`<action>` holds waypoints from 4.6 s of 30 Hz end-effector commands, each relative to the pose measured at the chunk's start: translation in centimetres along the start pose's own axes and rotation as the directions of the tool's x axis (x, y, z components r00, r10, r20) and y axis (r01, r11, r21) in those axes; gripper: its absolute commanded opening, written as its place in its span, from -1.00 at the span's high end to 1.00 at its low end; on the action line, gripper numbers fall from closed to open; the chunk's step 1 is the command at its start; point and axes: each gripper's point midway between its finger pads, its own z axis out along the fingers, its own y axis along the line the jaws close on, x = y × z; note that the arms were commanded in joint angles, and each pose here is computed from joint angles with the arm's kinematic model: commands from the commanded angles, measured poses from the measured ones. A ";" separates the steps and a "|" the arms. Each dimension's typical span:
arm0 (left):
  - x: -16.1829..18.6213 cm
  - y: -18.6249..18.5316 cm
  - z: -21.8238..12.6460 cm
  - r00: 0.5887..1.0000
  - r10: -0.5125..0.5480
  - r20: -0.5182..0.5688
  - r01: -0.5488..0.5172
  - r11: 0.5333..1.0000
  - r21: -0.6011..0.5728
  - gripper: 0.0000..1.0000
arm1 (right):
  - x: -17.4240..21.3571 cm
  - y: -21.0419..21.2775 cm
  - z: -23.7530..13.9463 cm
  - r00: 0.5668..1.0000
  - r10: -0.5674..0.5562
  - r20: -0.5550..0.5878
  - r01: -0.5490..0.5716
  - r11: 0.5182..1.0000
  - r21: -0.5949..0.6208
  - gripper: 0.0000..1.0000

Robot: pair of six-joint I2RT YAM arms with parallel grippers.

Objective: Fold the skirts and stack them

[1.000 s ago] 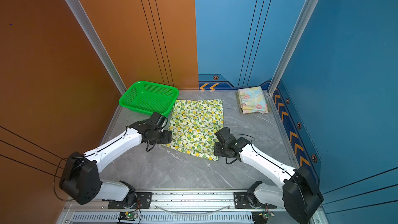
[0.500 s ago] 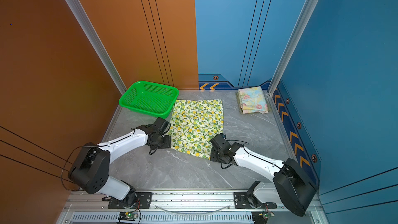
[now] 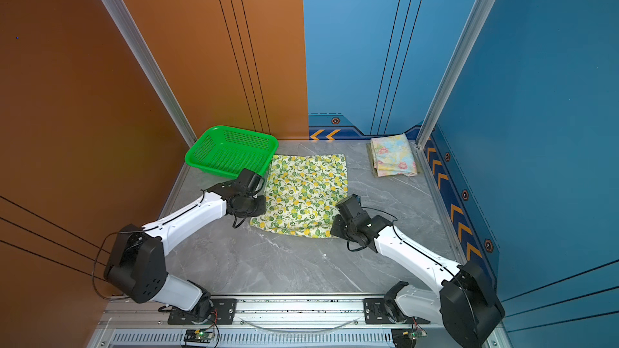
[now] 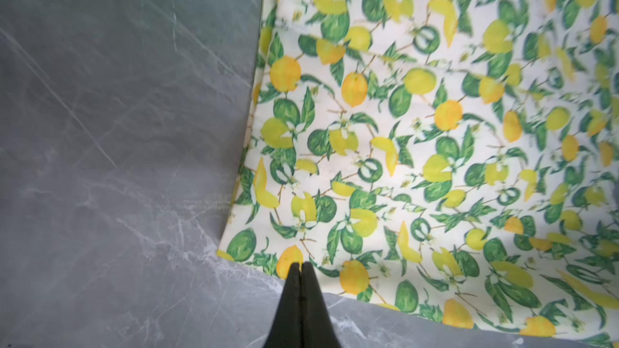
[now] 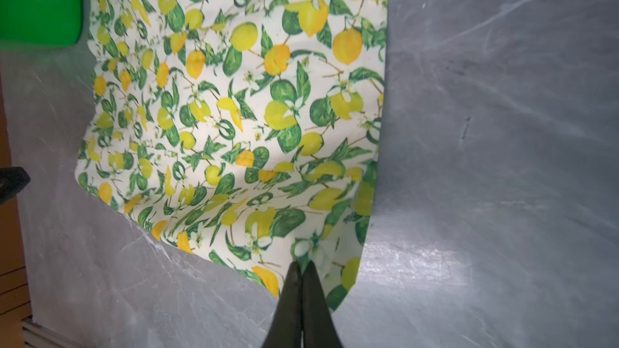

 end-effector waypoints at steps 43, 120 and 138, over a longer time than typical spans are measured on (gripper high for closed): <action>3.7 0.6 1.7 1.000 -0.010 -0.027 0.011 1.000 0.029 1.00 | 2.7 -3.0 1.1 0.997 -0.076 -0.030 0.076 0.997 -0.001 1.00; -3.7 -1.9 2.1 0.998 -0.046 0.050 0.041 0.995 0.086 1.00 | -8.4 -1.9 1.7 0.995 -0.064 0.079 0.066 0.997 -0.029 1.00; -3.2 -0.1 10.3 0.997 0.015 -0.072 -0.023 0.994 -0.109 0.57 | -8.2 -6.3 8.9 0.987 -0.145 -0.068 0.157 0.962 0.225 1.00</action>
